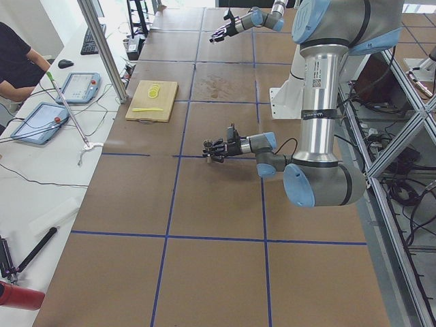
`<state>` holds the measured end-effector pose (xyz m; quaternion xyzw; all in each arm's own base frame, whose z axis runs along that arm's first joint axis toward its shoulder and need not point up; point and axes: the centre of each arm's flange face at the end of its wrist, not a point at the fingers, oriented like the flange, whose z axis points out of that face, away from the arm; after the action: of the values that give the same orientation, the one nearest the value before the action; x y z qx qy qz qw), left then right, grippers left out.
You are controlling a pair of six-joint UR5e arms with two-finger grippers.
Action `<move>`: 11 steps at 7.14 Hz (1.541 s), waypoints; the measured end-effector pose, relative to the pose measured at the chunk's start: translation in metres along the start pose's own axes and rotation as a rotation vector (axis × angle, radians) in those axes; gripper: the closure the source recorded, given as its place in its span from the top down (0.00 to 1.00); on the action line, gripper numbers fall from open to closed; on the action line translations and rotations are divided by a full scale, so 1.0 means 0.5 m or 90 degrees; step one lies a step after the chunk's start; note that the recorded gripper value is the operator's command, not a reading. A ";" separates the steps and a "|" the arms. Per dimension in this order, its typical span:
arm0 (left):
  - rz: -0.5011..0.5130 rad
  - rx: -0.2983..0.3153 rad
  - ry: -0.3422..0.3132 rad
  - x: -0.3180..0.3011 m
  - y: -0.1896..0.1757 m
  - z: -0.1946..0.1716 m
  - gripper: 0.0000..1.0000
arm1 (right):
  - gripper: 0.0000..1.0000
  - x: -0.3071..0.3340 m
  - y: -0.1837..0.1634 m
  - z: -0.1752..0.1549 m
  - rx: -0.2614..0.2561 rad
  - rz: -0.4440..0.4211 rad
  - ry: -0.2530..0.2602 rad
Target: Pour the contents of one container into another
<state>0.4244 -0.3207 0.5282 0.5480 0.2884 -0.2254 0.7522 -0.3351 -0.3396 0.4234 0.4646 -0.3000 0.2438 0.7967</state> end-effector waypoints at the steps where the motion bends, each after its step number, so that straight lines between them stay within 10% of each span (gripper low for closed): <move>1: 0.000 -0.004 0.001 0.001 0.002 0.000 0.32 | 0.00 0.000 0.000 0.000 0.000 0.000 0.000; 5: 0.002 -0.019 0.007 0.003 0.006 0.000 0.65 | 0.00 0.001 0.000 0.001 0.001 -0.001 0.001; 6: 0.002 -0.021 0.007 0.003 0.006 0.000 1.00 | 0.00 0.001 0.000 0.001 0.003 -0.001 0.001; 11: -0.007 -0.057 0.027 0.019 -0.002 -0.007 1.00 | 0.00 0.001 -0.001 0.001 0.004 -0.001 0.001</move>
<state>0.4300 -0.3176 0.5201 0.5169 0.3173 -0.2044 0.7684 -0.3346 -0.3401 0.4235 0.4672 -0.2979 0.2444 0.7958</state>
